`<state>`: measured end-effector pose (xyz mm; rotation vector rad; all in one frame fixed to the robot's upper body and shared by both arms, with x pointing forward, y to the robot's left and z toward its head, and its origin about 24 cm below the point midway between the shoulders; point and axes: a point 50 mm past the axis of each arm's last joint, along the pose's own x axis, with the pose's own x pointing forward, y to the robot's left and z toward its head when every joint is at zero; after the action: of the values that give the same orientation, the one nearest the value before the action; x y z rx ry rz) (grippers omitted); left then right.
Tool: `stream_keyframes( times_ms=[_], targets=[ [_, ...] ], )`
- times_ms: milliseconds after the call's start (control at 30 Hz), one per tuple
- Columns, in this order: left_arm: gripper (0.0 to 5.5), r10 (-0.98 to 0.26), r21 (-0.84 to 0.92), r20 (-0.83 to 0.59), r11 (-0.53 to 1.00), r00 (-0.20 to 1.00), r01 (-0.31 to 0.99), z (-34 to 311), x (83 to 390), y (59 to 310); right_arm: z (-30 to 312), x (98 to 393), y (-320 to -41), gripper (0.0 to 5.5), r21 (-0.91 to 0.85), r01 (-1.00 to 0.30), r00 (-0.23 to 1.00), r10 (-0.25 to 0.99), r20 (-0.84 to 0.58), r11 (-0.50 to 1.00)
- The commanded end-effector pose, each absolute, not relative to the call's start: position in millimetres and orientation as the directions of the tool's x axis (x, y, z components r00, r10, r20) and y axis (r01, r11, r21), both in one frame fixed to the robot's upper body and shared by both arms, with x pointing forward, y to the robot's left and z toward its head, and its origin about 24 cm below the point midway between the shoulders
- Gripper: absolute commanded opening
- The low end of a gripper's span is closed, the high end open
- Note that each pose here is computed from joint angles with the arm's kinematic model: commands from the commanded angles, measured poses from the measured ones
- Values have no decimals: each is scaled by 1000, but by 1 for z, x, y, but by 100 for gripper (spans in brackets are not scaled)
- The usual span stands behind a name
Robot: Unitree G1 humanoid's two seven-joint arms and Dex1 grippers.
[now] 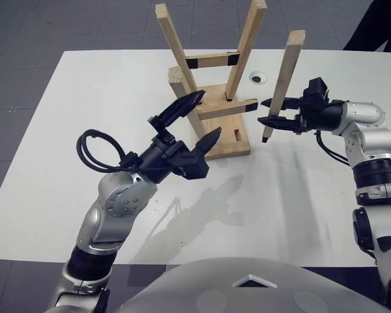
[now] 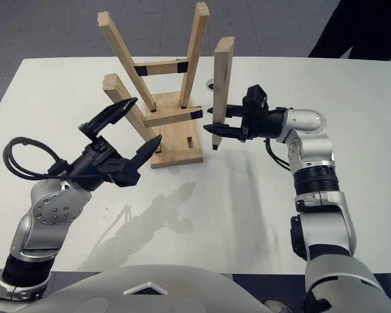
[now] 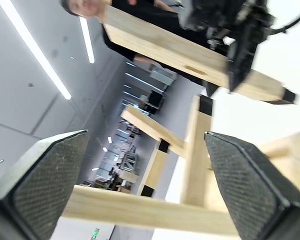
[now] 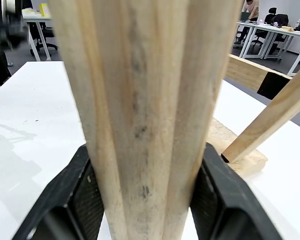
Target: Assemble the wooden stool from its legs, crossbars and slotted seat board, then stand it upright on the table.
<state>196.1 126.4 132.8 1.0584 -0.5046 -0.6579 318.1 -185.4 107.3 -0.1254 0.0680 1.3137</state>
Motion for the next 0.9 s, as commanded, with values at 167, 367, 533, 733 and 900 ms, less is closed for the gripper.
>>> stream_keyframes(
  times_ms=[167,367,533,733,900],
  targets=[
    [423,-659,903,-94,260,746,343,98,199,145,105,325,-189,206,-105,-942,328,942,-77,320],
    [423,-635,863,-196,250,748,439,68,201,144,102,325,-182,206,-114,-929,356,934,-14,353],
    [423,-579,853,-257,241,774,463,54,207,148,103,326,-178,206,-87,-932,353,935,8,353],
    [423,-520,847,-305,236,798,477,42,213,156,101,326,-179,206,-75,-928,365,931,12,364],
    [423,-502,844,-302,255,810,472,40,217,158,102,326,-178,206,-75,-912,403,915,34,404]
  ],
)
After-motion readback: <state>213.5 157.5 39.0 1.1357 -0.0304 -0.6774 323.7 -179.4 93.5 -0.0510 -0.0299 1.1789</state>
